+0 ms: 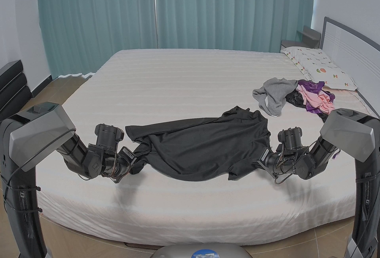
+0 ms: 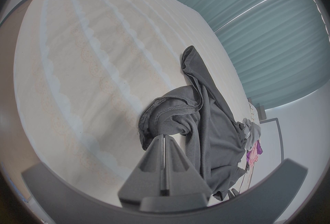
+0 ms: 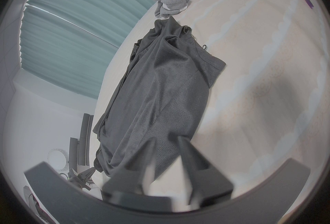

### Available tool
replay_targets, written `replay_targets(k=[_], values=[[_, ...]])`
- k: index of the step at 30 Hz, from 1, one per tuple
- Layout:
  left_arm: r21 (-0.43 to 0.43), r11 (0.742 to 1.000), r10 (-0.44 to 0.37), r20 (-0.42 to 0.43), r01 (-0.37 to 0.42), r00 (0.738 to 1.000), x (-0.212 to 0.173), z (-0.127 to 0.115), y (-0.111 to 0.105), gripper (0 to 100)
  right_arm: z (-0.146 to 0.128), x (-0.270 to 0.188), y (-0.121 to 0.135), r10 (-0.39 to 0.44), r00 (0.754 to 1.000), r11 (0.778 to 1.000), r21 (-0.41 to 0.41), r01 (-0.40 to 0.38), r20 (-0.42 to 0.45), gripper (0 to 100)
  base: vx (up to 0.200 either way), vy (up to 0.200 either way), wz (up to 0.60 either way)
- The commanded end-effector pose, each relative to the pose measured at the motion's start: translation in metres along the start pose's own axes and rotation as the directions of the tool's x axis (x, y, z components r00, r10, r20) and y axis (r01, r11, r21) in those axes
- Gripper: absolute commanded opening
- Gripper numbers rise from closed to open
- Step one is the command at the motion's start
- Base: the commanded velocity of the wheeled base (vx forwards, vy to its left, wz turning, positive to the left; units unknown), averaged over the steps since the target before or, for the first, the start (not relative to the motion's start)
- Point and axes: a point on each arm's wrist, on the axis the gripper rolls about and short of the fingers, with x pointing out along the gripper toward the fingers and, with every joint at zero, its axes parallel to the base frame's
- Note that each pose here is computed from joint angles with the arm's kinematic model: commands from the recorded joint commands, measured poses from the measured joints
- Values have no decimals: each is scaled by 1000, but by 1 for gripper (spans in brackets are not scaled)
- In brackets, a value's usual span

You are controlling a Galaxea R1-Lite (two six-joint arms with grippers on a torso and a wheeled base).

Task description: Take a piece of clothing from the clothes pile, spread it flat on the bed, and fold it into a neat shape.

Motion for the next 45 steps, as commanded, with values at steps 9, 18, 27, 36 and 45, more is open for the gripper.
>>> replay_targets(k=[9,18,27,36,45], values=[[0,1000,1,0,-1,1000,0,0,0,0,5,-15,8,14,1000,1000,3,-14,17,0,0,0,0],[-3,1000,1,1,-1,1000,0,0,1,0,-1,-9,4,-3,1000,1000,-1,3,-2,100,0,0,0],[-1,1000,3,0,-3,1000,0,0,1,0,6,8,-8,-12,1000,999,-40,12,-4,100,0,0,0],[-1,1000,3,0,-3,1000,0,0,1,0,15,19,-11,26,1000,999,-43,-26,0,0,0,0,0],[-1,1000,4,-1,-4,1000,0,0,1,0,16,1,0,38,999,998,-40,-38,8,0,0,0,0]])
